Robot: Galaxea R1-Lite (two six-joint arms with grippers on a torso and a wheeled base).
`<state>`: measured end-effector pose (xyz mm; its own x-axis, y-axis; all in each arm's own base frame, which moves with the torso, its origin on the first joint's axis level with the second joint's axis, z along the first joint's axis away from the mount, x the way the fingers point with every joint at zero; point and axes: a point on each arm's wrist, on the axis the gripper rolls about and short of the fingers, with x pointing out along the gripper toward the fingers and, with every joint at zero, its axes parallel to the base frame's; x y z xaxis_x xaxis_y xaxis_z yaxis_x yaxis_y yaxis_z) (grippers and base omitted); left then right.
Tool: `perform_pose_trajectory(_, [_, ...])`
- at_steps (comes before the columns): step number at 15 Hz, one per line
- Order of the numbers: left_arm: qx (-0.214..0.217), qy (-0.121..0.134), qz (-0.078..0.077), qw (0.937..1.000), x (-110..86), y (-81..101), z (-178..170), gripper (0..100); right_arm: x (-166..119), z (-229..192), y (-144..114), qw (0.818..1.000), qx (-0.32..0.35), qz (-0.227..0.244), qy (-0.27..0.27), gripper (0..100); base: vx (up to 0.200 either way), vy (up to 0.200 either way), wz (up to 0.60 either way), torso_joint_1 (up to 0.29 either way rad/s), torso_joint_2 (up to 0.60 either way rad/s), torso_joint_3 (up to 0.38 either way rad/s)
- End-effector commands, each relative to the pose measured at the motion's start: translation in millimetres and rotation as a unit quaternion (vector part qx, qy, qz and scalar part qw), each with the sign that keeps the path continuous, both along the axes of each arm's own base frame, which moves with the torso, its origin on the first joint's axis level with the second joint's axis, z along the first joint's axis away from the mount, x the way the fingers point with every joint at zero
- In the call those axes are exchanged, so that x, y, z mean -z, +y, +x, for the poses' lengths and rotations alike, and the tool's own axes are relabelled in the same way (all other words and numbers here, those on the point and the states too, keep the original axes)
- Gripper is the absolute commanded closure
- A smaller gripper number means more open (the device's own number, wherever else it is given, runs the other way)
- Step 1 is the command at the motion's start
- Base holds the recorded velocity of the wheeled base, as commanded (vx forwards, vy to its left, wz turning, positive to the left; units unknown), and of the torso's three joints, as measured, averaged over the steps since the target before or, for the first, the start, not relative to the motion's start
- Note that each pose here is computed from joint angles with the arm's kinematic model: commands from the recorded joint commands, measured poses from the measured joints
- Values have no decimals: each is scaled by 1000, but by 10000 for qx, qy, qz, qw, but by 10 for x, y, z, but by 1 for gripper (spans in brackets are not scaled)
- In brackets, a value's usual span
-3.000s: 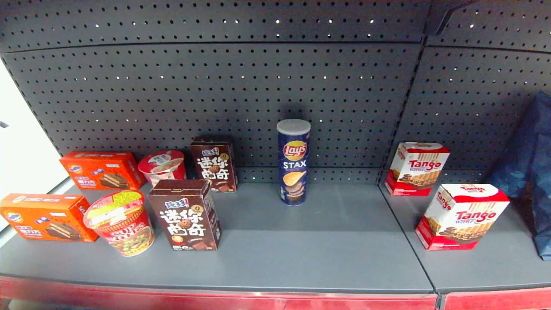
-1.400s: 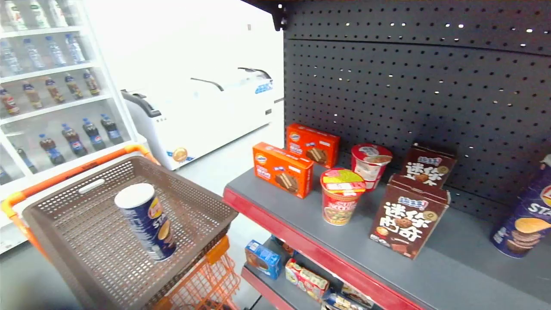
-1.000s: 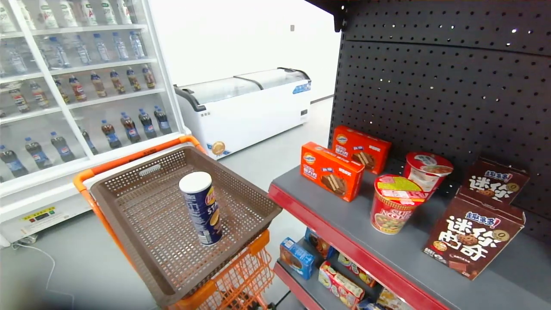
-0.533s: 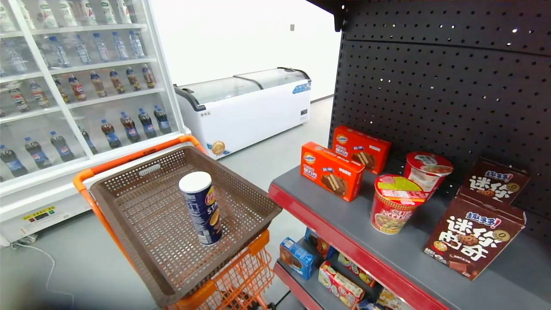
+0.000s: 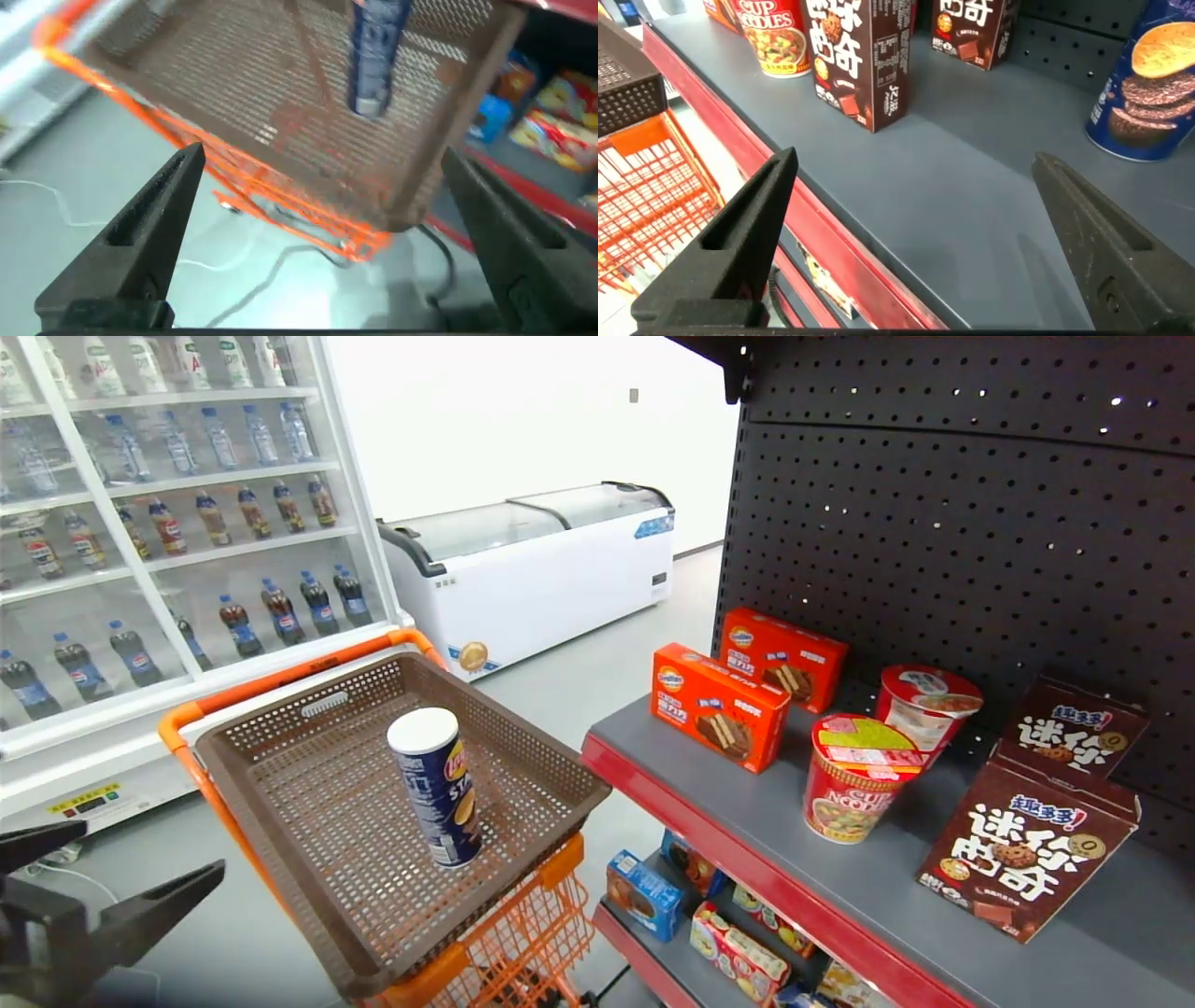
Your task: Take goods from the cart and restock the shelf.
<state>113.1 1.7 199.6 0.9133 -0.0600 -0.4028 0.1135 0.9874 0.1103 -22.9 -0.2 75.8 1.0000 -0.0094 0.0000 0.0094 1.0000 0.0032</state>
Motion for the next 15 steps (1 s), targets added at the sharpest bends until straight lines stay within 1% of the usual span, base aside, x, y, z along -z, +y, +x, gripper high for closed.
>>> perform_pose_trajectory(1, [160,749,-152,9970,266,1,541,0,0,1,0,10000,-1,-1,8,0,0,0,0,0,0,0])
perform_pose_trajectory(2, [239,687,-196,9972,320,-34,663,0,0,1,0,10000,-1,-1,8,0,0,0,0,0,0,0])
perform_pose_trajectory(3, [343,497,-241,9979,386,-87,838,0,0,1,0,10000,-1,-1,8,0,0,0,0,0,0,0])
perform_pose_trajectory(4, [404,352,-226,9983,417,-115,956,0,0,1,0,10000,-1,-1,8,0,0,0,0,0,0,0])
perform_pose_trajectory(5, [404,352,-226,9983,417,-115,956,0,0,1,0,10000,-1,-1,8,0,0,0,0,0,0,0])
perform_pose_trajectory(6, [601,213,-235,9977,512,-212,1144,0,0,1,0,10000,-1,-1,8,0,0,0,0,0,0,0])
perform_pose_trajectory(9, [690,379,-184,9967,708,-283,1344,0,0,1,0,10000,-1,-1,8,0,0,0,0,0,0,0])
perform_pose_trajectory(12, [795,344,-185,9961,867,-363,1535,0,0,1,0,10000,-1,-1,8,0,0,0,0,0,0,0])
perform_pose_trajectory(13, [788,354,-198,9961,934,-370,1598,0,0,1,0,10000,-1,-1,8,0,0,0,0,0,0,0])
perform_pose_trajectory(14, [784,312,-227,9962,984,-383,1670,0,0,1,0,10000,-1,-1,8,0,0,0,0,0,0,0])
perform_pose_trajectory(15, [787,303,-221,9962,1028,-392,1737,0,0,1,0,10000,-1,-1,8,0,0,0,0,0,0,0])
